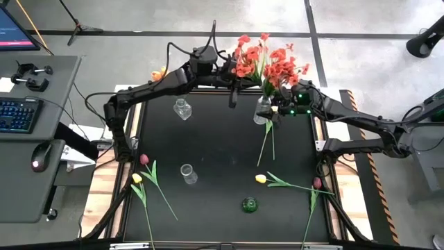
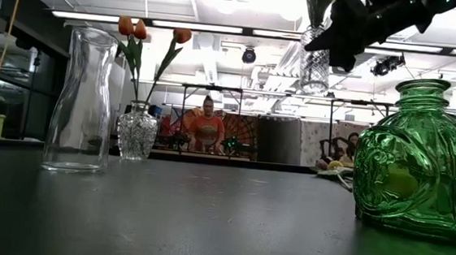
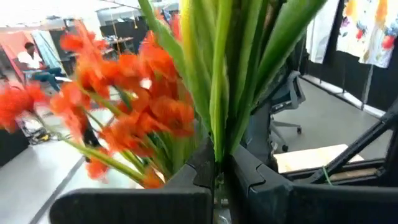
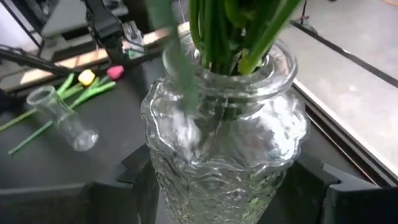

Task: Sort flowers into vase by color
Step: Put the red flowers into the top right transparent vase

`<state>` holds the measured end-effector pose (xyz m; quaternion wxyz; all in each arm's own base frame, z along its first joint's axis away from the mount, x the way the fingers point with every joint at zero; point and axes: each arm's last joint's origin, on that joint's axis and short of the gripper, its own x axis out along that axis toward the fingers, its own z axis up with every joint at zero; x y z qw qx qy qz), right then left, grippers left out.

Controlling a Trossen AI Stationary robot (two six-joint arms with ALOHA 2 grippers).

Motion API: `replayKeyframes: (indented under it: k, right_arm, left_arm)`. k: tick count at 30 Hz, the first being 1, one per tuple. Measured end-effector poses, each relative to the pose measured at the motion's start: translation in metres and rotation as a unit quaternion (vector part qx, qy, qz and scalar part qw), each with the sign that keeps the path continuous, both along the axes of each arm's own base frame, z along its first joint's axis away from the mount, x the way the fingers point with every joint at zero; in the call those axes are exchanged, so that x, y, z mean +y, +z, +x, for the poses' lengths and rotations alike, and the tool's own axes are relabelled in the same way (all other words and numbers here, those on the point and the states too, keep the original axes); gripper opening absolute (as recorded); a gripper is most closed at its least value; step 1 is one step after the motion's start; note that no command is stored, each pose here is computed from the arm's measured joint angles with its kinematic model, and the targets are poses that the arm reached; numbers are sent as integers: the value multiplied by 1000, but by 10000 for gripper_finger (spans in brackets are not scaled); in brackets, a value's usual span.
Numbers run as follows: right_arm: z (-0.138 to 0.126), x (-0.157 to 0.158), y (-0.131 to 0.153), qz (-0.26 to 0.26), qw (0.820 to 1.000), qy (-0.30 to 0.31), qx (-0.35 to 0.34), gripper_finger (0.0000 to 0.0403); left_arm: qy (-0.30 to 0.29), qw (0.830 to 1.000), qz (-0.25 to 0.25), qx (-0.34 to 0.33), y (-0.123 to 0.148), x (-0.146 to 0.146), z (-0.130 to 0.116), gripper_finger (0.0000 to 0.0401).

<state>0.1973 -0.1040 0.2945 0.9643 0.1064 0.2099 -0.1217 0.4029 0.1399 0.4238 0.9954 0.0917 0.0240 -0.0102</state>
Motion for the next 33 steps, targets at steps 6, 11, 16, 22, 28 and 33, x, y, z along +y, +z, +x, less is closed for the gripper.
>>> replayKeyframes:
  k: [6,11,16,22,28,33]
  right_arm:
    - [-1,-1,-1,-10,1000,-10,12,222]
    - [-1,-1,-1,-10,1000,-10,12,222]
    - [-1,-1,-1,-10,1000,-10,11,222]
    - [-1,-1,-1,-12,1000,-12,11,222]
    - [-1,-1,-1,-15,1000,-16,12,222]
    - [-1,-2,0,-18,1000,-17,9,222]
  left_arm:
    - [6,1000,5,-20,15,1,-12,0]
    - [9,1000,-1,5,8,5,-12,0]
    - [5,1000,-5,12,6,3,-11,0]
    - [3,1000,-9,-4,11,1,-12,0]
    - [-33,998,-10,-61,41,-8,-32,0]
    - [-70,996,-46,-17,30,-9,-30,0]
